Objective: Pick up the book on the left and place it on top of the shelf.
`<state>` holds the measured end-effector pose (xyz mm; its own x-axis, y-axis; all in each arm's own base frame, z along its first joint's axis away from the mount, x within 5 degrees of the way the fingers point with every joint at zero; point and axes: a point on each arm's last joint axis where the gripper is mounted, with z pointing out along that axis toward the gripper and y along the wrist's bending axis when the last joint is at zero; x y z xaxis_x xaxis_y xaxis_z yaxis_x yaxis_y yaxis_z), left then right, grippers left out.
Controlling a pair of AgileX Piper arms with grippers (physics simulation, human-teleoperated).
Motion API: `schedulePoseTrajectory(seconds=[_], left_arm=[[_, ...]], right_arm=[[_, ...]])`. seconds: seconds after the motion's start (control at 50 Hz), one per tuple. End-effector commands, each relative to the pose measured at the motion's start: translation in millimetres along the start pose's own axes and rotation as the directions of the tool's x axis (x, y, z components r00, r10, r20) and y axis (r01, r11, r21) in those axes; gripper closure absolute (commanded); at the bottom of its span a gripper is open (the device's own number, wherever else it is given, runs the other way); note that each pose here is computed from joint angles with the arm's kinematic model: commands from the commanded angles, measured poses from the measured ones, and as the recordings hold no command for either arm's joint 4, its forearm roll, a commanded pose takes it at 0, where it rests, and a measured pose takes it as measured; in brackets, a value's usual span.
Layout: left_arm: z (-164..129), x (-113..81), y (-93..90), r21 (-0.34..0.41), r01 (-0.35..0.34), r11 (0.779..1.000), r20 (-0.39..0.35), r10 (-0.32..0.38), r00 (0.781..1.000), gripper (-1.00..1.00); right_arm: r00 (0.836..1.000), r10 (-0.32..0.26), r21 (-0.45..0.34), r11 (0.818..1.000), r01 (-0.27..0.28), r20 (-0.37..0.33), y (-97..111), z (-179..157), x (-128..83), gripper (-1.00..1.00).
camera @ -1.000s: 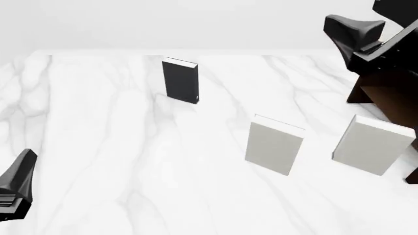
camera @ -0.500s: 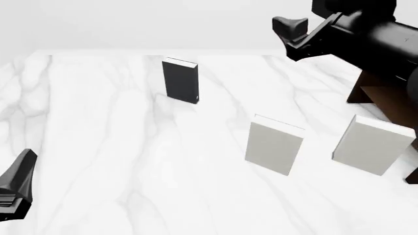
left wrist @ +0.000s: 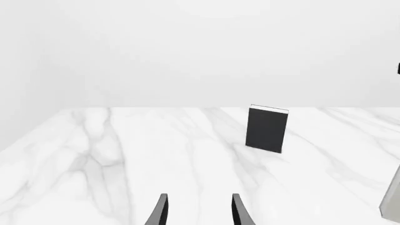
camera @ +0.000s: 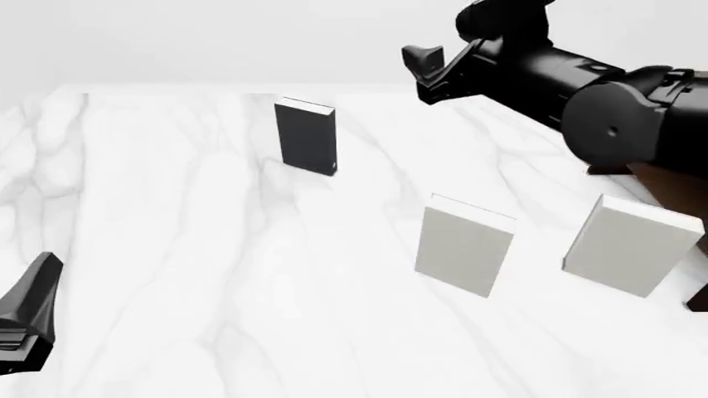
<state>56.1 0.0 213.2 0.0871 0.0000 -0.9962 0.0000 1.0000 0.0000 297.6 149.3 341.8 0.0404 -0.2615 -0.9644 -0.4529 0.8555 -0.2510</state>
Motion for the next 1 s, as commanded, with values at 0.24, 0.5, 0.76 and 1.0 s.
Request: schedulePoseTrajectory(seconds=[0.24,0.5,0.76,1.0], left_arm=[[0.0,0.0,0.0,0.0,0.0,1.0,0.0,0.0,1.0,-1.0],[0.0,0.0,0.0,0.0,0.0,1.0,0.0,0.0,1.0,-1.0],[0.0,0.0,0.0,0.0,0.0,1.0,0.0,0.0,1.0,-1.0],[0.0,0.0,0.0,0.0,0.0,1.0,0.0,0.0,1.0,-1.0]], right_arm=[[1.0,0.024,-0.029,0.999,-0.025,-0.005,13.2,48.2,10.1,-1.0],[0.999,0.033,-0.039,0.999,-0.034,-0.008,18.5,77.2,12.2,-1.0],[0.999,0.042,-0.062,0.997,-0.043,-0.019,30.7,101.0,19.4,-1.0],[0.998,0.053,-0.07,0.996,-0.055,-0.036,36.0,114.7,29.0,-1.0]])
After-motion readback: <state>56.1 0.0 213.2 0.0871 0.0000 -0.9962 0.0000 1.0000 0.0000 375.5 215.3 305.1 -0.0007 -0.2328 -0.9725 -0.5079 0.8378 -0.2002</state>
